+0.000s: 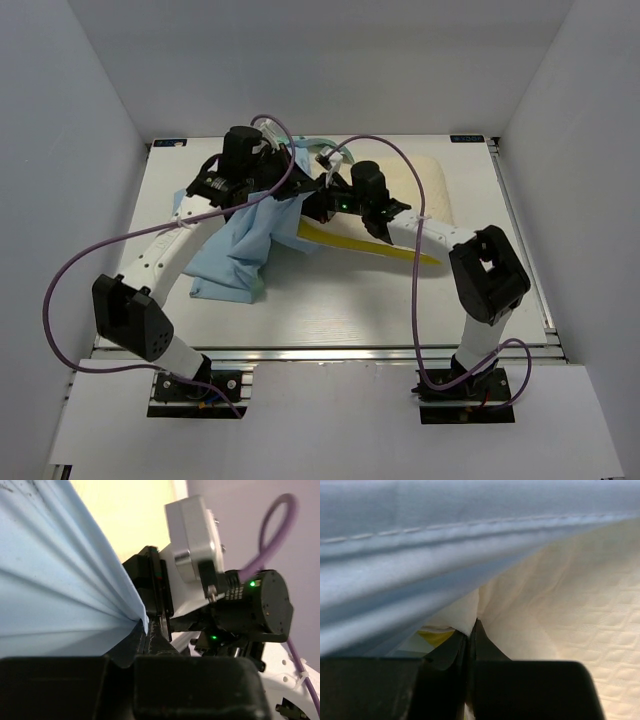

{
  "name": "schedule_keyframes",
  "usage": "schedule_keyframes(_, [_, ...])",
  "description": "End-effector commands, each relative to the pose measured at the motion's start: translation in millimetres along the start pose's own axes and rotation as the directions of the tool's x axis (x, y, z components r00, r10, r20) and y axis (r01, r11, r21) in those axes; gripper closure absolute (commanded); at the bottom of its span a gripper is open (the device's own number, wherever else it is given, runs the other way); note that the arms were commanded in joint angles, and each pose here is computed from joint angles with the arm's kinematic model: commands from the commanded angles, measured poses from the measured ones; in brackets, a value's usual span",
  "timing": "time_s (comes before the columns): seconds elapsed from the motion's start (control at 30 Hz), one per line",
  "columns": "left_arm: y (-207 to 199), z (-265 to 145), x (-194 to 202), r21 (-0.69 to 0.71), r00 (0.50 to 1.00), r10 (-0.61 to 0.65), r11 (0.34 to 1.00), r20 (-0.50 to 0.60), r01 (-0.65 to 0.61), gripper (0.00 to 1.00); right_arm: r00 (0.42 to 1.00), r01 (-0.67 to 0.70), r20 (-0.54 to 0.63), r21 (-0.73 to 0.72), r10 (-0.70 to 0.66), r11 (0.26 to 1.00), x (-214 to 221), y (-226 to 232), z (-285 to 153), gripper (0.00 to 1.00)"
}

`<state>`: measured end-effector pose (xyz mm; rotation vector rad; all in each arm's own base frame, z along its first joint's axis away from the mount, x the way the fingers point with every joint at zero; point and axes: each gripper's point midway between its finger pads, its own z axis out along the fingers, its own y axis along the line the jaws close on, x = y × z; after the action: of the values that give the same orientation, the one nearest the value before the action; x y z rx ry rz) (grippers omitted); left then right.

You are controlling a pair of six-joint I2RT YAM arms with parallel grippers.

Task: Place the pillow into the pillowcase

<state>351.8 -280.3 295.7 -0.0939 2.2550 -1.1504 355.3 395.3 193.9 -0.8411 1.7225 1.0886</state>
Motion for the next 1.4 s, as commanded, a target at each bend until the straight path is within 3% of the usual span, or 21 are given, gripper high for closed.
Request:
schedule_keyframes(0.0, [-58, -37, 10, 0.219, 0.998, 0.046, 0.974, 0.051, -0.056, 1.0, 0.983, -0.159, 0.069, -0.128, 0.168, 0.979, -21, 29, 8, 1.0])
schedule_keyframes(0.17, [22, -21, 77, 0.126, 0.998, -0.06, 0.99, -0.028, 0.063, 1.0, 0.957, -0.279, 0.032, -0.173, 0.288, 0.945, -12, 30, 3, 1.0])
schedule_keyframes(0.23, [31, -18, 86, 0.138, 0.995, -0.093, 0.986, -0.023, 0.095, 1.0, 0.95, -0.305, 0.005, -0.172, 0.311, 0.937, 0, 29, 3, 1.0])
schedule_keyframes(0.4, [66, -1, 100, 0.057, 0.994, -0.109, 0.992, -0.033, 0.111, 1.0, 0.972, -0.233, -0.033, -0.134, 0.231, 0.963, 13, 21, -5, 0.79])
schedule_keyframes(0.6, [87, 18, 92, -0.018, 0.996, -0.088, 0.996, -0.005, 0.088, 1.0, 0.999, 0.001, -0.049, -0.054, -0.004, 0.999, -9, -5, -45, 0.59])
schedule_keyframes(0.8, [102, 33, 51, -0.069, 0.99, -0.103, 0.992, 0.094, 0.109, 1.0, 0.977, 0.188, -0.113, 0.045, -0.182, 0.981, -18, -32, -113, 0.44])
schedule_keyframes(0.93, [107, 34, 13, -0.077, 0.98, -0.113, 0.989, 0.166, 0.127, 0.99, 0.923, 0.365, -0.159, 0.065, -0.351, 0.929, -17, -39, -150, 0.11])
schedule_keyframes(0.97, [109, 36, 10, -0.076, 0.979, -0.118, 0.988, 0.164, 0.132, 0.98, 0.881, 0.447, -0.197, 0.046, -0.431, 0.893, -6, -38, -159, 0.11])
schedule_keyframes(1.07, [106, 35, -9, -0.071, 0.977, -0.119, 0.989, 0.175, 0.133, 0.89, 0.814, 0.548, -0.261, 0.052, -0.519, 0.835, 20, -45, -173, 0.11])
schedule_keyframes(1.13, [104, 34, -17, -0.074, 0.979, -0.104, 0.99, 0.177, 0.118, 0.76, 0.799, 0.567, -0.29, 0.07, -0.527, 0.821, 31, -51, -180, 0.11])
schedule_keyframes(1.2, [101, 32, -22, -0.08, 0.982, -0.095, 0.991, 0.163, 0.109, 0.64, 0.801, 0.566, -0.297, 0.094, -0.52, 0.819, 37, -58, -186, 0.11])
schedule_keyframes(1.23, [102, 29, -25, -0.079, 0.984, -0.082, 0.992, 0.159, 0.095, 0.5, 0.807, 0.558, -0.299, 0.105, -0.509, 0.823, 37, -62, -187, 0.11])
schedule_keyframes(1.33, [88, 20, -20, -0.04, 0.994, -0.048, 0.998, 0.099, 0.052, 0.27, 0.83, 0.529, -0.287, 0.132, -0.478, 0.838, 33, -70, -192, 0.11])
schedule_keyframes(1.37, [86, 16, -18, -0.037, 0.996, -0.002, 0.999, 0.084, 0.005, 0.23, 0.833, 0.524, -0.286, 0.136, -0.473, 0.841, 33, -73, -193, 0.11])
